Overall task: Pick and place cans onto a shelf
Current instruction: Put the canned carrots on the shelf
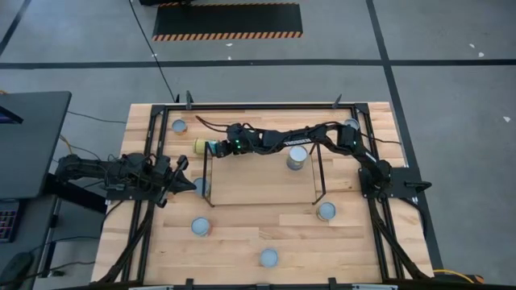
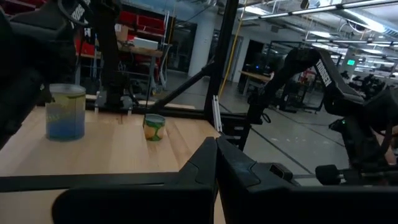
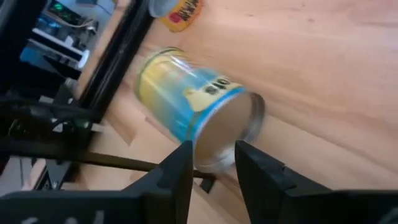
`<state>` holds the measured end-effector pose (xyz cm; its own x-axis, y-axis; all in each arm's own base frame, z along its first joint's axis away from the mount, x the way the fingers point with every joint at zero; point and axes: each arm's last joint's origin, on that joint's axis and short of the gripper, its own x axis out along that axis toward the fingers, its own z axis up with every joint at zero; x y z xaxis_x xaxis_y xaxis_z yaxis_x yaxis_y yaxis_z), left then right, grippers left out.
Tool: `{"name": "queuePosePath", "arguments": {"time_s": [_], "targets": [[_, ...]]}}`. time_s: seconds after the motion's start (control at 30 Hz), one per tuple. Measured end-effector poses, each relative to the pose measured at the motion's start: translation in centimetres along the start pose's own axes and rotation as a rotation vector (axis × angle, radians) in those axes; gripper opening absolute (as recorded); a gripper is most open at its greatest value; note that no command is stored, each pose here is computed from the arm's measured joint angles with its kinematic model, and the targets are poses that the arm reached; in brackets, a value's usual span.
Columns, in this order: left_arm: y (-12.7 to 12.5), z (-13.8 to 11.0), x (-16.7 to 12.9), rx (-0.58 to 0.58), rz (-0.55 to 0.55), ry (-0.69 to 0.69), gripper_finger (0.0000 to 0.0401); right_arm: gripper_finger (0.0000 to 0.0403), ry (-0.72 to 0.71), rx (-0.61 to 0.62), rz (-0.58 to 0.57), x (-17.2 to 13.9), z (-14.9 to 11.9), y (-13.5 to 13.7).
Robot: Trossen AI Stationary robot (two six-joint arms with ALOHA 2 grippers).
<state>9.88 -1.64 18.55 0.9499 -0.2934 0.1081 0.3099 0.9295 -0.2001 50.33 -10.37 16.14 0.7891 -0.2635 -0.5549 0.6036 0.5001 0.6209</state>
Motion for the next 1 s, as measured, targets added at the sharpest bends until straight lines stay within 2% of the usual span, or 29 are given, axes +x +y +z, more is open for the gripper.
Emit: {"name": "queuePosePath", "arguments": {"time_s": [0.17,0.3,0.57,0.67,0.83,1.0], "targets": [[0.0,0.0,0.0,-0.001,0.0,0.002,0.0011,0.0126,-0.019,-0.12,0.022,-2.4,1.4,1.7],[0.0,0.0,0.0,0.0,0.0,0.002,0.0011,0.0125,-0.035,-0.254,-0.029,-5.7,2.3,3.5],[0.0,0.0,0.0,0.0,-0.001,-0.002,0.0011,0.0125,0.011,-0.538,-0.069,-14.1,2.0,7.5],[0.0,0.0,0.0,-0.001,-0.001,-0.004,0.0011,0.0125,0.028,-0.601,-0.109,-17.2,1.4,8.5],[-0.1,0.0,0.0,-0.136,-0.027,0.009,0.0011,0.0125,0.006,-0.675,-0.214,-21.6,-0.2,9.2],[0.1,-0.1,0.0,-0.277,0.042,-0.009,0.0011,0.0125,-0.024,-0.668,-0.193,-25.3,-1.3,8.4]]}}
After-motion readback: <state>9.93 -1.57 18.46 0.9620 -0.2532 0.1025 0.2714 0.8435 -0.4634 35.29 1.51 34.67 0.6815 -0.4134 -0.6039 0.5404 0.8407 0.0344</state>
